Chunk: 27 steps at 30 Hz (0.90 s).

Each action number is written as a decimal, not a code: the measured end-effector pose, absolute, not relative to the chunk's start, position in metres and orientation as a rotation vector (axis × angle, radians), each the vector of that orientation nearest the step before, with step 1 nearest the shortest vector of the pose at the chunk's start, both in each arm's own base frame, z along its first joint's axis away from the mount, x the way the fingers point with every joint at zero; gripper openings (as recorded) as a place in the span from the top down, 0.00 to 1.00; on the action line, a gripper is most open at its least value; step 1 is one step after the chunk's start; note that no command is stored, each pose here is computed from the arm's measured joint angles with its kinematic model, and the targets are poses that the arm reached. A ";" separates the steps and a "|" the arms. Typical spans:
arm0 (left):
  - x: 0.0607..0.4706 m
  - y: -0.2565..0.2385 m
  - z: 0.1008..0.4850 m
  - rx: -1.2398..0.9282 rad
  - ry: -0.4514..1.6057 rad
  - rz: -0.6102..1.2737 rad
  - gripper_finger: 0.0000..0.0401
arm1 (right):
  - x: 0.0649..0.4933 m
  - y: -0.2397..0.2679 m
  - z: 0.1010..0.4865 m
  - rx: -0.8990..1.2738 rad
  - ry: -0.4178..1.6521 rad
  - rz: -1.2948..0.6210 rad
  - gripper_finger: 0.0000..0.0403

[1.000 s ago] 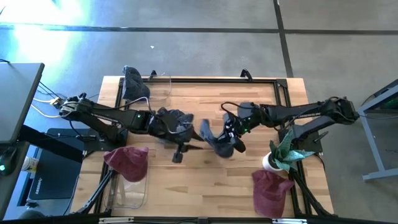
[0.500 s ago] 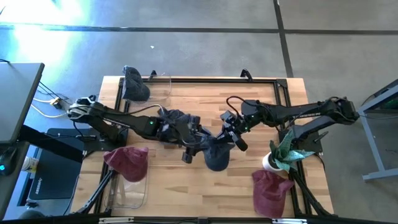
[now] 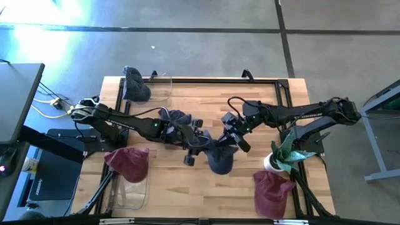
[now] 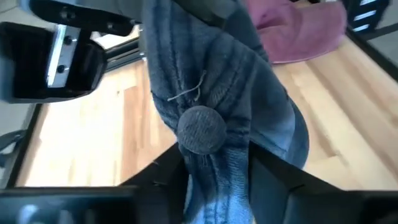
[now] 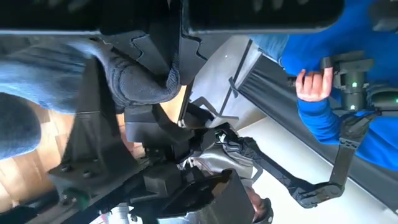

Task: Pick & Place hat
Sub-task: Put the right blue cap into the top transparent bin

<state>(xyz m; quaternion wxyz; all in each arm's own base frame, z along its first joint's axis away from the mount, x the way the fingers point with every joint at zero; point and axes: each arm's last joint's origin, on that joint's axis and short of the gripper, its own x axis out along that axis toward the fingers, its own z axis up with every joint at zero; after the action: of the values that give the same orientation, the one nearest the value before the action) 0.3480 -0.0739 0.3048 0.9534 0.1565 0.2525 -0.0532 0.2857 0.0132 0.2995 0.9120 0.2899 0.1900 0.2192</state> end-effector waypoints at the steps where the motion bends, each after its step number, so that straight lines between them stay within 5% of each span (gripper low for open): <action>1: 0.348 -0.074 0.305 0.310 0.513 -0.117 0.72 | 0.285 0.013 0.299 0.599 0.398 0.455 0.99; 10: 0.342 -0.073 0.308 0.229 0.536 -0.148 0.98 | 0.280 0.012 0.283 0.617 0.555 0.341 0.91; 19: 0.336 -0.046 0.295 -0.062 0.733 -0.100 0.99 | 0.268 -0.008 0.287 0.543 0.746 0.160 0.60; 27: 0.335 -0.037 0.296 -0.100 0.735 -0.069 0.99 | 0.275 0.013 0.313 0.214 0.653 0.054 0.49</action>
<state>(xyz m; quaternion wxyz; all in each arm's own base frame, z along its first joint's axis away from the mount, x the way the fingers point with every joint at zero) 0.3351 -0.0372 0.2963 0.9314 -0.0490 0.3592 -0.0339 0.2746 0.0130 0.3129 0.9412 0.1047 0.3200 0.0265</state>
